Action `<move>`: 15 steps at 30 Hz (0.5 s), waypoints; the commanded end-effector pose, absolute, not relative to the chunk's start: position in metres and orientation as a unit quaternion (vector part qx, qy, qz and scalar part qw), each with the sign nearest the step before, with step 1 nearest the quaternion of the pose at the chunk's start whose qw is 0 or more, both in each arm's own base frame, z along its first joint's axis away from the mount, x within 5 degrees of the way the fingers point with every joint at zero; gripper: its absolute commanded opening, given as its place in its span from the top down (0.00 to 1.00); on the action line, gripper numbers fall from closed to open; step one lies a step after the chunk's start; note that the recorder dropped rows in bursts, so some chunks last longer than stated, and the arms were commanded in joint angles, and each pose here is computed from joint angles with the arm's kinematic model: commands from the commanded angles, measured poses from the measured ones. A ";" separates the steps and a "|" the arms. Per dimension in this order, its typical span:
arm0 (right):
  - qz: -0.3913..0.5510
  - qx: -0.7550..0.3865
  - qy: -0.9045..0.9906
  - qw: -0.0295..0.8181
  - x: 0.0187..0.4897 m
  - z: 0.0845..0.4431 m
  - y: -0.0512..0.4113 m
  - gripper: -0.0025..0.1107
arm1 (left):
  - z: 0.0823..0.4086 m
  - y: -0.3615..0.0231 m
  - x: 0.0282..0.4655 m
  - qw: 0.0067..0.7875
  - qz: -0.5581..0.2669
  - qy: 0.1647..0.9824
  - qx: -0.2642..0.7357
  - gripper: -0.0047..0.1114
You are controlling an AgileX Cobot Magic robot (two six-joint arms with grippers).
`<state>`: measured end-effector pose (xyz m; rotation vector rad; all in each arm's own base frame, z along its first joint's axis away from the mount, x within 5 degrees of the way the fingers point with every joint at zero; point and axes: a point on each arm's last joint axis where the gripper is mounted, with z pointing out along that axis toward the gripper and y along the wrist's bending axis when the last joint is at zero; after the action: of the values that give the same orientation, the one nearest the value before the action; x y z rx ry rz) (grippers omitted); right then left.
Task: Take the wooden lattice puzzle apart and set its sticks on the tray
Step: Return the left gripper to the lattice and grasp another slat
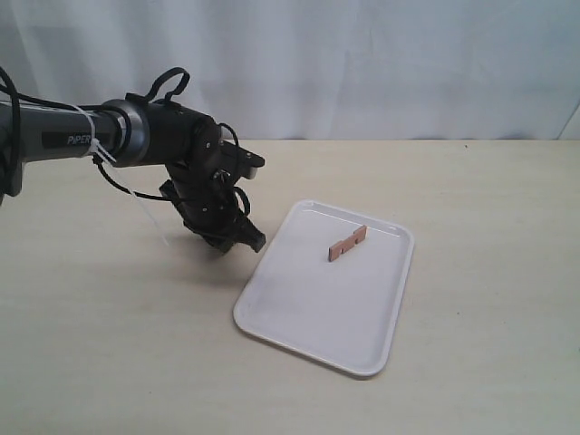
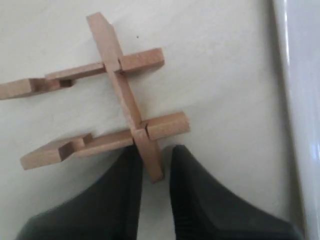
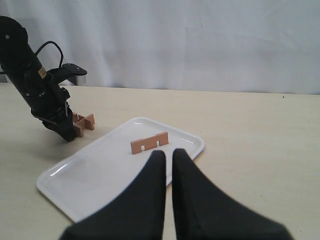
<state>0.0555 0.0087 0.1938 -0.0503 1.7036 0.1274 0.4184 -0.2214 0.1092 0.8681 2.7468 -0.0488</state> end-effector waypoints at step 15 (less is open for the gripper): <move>0.056 -0.024 0.752 0.656 0.055 0.193 0.009 0.94 | 0.112 -0.223 0.421 0.142 -0.018 0.944 0.296 0.92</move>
<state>0.0555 0.0087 0.1938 -0.0503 1.7036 0.1274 0.4192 -0.2219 0.1094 0.8652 2.7370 -0.0516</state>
